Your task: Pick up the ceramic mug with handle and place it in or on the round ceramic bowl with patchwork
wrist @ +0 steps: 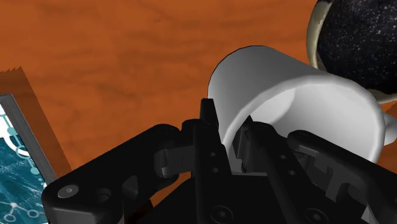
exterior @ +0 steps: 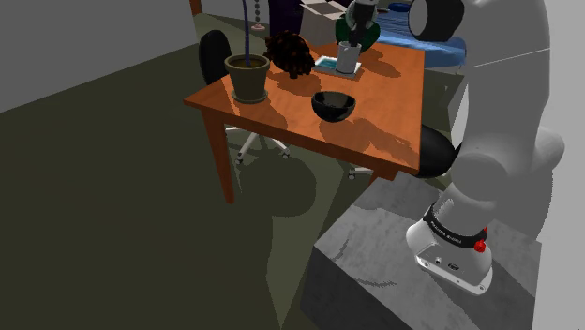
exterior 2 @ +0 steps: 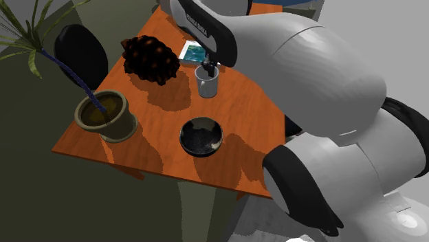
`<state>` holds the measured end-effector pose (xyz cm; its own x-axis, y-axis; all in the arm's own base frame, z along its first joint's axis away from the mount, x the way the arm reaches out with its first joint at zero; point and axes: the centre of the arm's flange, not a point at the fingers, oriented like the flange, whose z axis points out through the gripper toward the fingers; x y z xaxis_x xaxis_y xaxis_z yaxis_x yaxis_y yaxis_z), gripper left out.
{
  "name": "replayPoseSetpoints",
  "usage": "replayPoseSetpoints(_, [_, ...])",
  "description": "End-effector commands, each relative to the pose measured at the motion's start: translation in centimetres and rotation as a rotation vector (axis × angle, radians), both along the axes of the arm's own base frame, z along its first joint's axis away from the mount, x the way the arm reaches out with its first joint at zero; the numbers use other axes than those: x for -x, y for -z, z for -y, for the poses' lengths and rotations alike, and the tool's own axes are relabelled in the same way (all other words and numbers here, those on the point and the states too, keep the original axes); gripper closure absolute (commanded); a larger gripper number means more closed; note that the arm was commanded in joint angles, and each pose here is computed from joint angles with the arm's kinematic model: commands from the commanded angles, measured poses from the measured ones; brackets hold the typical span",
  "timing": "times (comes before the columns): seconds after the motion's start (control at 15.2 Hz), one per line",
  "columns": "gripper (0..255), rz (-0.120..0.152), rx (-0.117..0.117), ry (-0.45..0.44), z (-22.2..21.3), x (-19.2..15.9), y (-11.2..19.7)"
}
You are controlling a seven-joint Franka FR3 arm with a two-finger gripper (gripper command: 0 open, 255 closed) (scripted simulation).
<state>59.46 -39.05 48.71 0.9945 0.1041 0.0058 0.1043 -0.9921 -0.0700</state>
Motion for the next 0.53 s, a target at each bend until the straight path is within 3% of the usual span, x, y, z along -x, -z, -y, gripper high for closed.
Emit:
replayPoseSetpoints(0.0, [255, 0.0, 0.0, 0.0, 0.2, 0.0, -1.1])
replayPoseSetpoints(0.33, [255, 0.0, 0.0, 0.0, 0.2, 0.0, -3.5])
replayPoseSetpoints(0.46, [255, 0.0, 0.0, 0.0, -2.3, 1.0, -3.9])
